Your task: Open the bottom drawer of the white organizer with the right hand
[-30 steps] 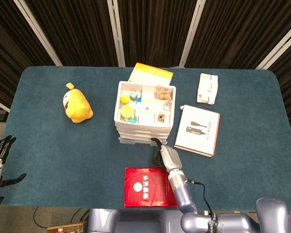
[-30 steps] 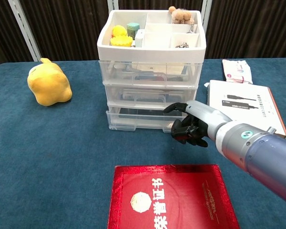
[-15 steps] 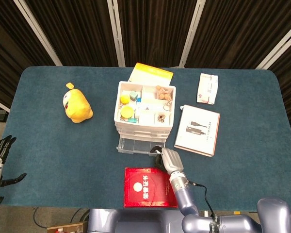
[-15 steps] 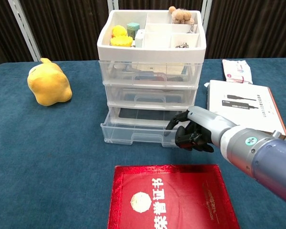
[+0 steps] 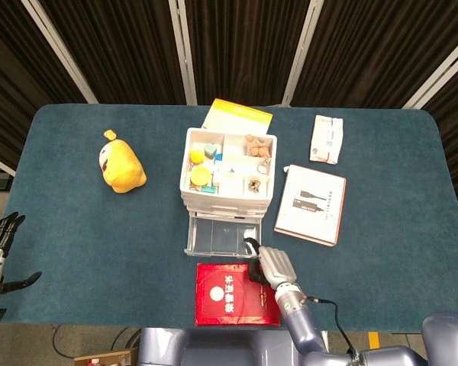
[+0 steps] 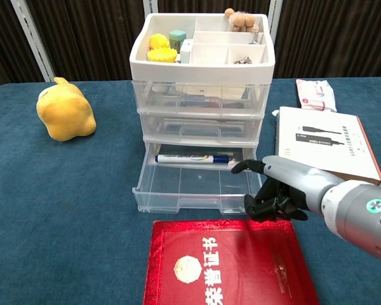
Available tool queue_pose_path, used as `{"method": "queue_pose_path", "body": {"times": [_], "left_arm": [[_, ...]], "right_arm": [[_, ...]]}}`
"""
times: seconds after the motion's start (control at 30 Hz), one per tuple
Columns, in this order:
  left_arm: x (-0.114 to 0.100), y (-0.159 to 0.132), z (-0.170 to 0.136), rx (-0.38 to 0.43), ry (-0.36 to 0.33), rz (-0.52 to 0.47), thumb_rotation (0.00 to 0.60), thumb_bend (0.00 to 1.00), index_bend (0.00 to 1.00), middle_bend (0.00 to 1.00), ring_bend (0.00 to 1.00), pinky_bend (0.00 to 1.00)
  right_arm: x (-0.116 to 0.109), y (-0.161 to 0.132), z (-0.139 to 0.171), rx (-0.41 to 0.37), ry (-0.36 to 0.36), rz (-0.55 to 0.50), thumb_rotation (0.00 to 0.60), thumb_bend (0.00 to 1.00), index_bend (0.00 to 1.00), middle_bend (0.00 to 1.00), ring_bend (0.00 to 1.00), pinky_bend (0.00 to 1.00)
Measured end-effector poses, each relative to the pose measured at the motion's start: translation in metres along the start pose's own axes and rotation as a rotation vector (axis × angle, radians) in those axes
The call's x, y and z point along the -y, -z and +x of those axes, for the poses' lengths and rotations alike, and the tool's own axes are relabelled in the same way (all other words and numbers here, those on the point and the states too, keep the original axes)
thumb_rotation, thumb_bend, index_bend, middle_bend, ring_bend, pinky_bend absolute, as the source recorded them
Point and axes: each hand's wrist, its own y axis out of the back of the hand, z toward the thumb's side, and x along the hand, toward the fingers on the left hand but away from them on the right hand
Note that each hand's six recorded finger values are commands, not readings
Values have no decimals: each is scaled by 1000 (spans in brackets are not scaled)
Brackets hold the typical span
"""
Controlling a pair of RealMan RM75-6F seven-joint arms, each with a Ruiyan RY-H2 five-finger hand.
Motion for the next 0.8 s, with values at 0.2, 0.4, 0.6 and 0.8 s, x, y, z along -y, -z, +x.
{"method": "queue_pose_path", "body": {"times": [0.2, 0.4, 0.6, 0.8], "left_arm": [[0, 1, 0, -1, -2, 9, 600, 45, 0, 0, 0, 0], [0, 1, -3, 0, -8, 17, 600, 45, 0, 0, 0, 0], [-1, 1, -4, -2, -17, 31, 600, 46, 0, 0, 0, 0], [0, 1, -4, 8, -29, 62, 600, 46, 0, 0, 0, 0]], "right_arm": [[-13, 2, 7, -16, 39, 34, 600, 538, 0, 823, 822, 894], [-42, 15, 25, -2, 132, 141, 600, 538, 0, 810, 812, 887], [-90, 46, 57, 55, 260, 270, 600, 538, 0, 639, 654, 721], [-133, 68, 91, 2, 444, 315, 600, 400, 0, 153, 170, 283]]}}
